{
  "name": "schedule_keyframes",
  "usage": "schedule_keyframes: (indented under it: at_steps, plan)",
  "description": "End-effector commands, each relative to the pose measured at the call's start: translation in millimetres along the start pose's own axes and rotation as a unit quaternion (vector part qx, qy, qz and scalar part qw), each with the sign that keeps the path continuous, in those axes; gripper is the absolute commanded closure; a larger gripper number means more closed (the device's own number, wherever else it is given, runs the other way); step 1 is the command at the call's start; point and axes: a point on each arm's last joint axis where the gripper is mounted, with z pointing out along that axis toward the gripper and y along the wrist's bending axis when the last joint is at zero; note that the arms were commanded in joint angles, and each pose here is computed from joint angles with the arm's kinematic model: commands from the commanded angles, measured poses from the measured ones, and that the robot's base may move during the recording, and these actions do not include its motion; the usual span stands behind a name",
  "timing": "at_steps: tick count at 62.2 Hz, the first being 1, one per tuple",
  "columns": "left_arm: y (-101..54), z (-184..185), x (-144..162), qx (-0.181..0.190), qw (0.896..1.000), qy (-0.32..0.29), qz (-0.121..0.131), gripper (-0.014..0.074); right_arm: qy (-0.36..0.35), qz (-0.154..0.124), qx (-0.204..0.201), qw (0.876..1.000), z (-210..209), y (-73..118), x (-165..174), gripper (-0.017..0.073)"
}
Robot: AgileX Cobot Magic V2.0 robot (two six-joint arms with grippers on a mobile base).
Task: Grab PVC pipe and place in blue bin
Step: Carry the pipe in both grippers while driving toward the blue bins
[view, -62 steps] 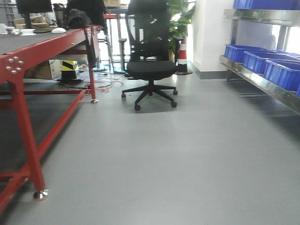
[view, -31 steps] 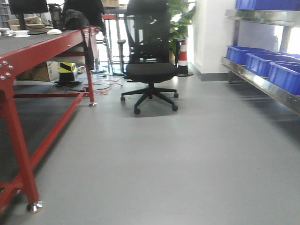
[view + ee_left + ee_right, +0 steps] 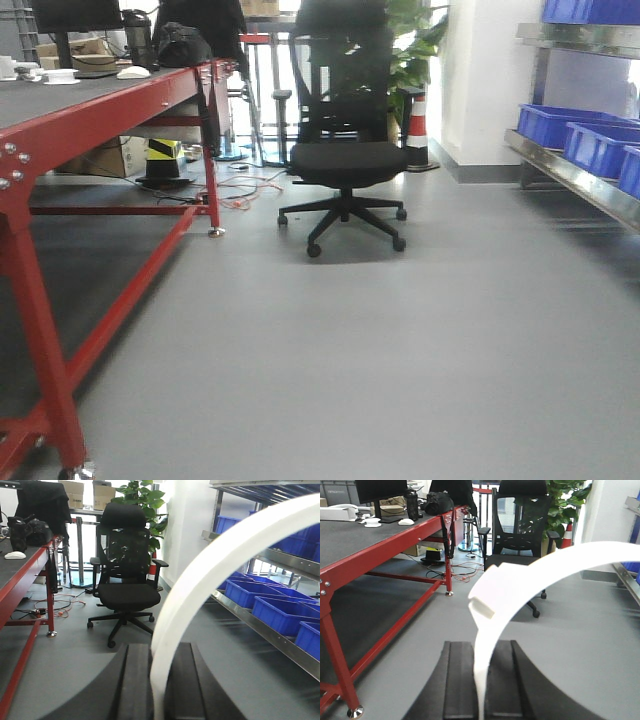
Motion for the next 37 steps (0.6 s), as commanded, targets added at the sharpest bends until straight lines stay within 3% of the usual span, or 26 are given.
schedule_keyframes:
  at_steps: [1,37]
  plan:
    - [-0.8,-1.0,-2.9,0.002,1.000,-0.012,-0.005,0.0704,-0.014,-0.002,0.001,1.000,-0.5,-0.3,-2.7,0.0721]
    - [-0.8,-1.0,-2.9,0.002,1.000,-0.012,-0.005,0.0704,-0.014,-0.002,0.001,1.000,-0.5,-0.3,-2.7,0.0721]
